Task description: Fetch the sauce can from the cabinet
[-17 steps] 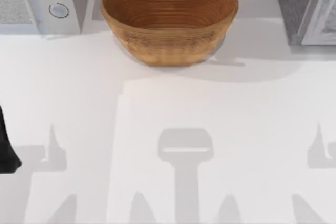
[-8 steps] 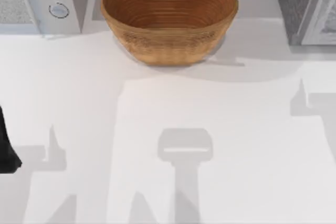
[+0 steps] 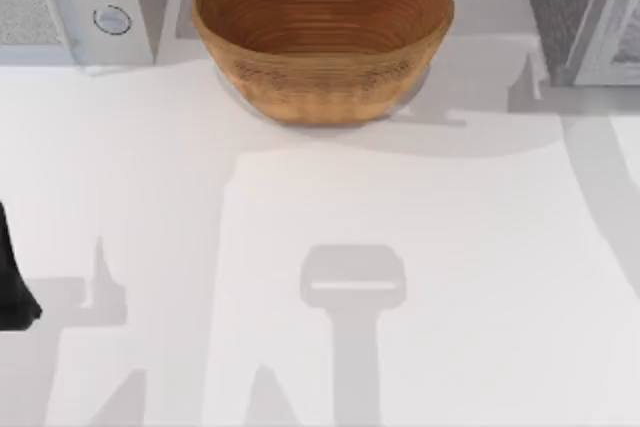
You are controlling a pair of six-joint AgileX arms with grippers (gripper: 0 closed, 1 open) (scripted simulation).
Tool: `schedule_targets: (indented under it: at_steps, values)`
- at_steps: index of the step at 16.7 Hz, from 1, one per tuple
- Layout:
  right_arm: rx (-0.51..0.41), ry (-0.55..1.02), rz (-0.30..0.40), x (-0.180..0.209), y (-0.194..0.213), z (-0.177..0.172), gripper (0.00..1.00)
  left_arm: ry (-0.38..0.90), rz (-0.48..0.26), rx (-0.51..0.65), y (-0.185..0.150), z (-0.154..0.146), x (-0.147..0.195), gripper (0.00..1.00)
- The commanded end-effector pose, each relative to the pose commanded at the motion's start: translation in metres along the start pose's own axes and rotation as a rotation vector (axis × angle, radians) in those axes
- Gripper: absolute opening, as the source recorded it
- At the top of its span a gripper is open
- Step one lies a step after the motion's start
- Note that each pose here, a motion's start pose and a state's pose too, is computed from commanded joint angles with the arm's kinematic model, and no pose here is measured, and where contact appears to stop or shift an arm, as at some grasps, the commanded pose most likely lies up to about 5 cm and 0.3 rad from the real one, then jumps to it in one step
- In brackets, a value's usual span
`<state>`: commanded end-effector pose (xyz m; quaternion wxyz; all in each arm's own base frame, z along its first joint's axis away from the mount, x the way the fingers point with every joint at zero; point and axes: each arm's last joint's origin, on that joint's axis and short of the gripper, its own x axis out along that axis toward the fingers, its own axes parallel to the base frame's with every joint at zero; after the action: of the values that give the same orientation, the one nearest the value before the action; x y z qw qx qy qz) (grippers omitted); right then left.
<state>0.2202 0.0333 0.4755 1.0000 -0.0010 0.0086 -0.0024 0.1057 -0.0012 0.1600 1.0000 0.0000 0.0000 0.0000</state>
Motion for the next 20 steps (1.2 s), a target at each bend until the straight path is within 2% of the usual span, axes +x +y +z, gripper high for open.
schedule_targets:
  at_steps: [3,6,13,20]
  values:
    - [0.002,-0.013,0.002,0.022,0.009,0.025,1.0,0.0,0.0,0.0,0.0,0.0,0.0,1.0]
    - [0.002,-0.017,0.005,0.034,0.014,0.034,1.0,0.0,0.0,0.0,0.0,0.0,0.0,1.0]
    - [0.005,-0.027,-0.002,0.039,0.014,0.037,1.0,0.0,0.0,0.0,0.0,0.0,0.0,1.0]
    - [0.001,-0.019,-0.006,0.097,0.029,0.032,1.0,0.0,0.0,0.0,0.0,0.0,0.0,1.0]
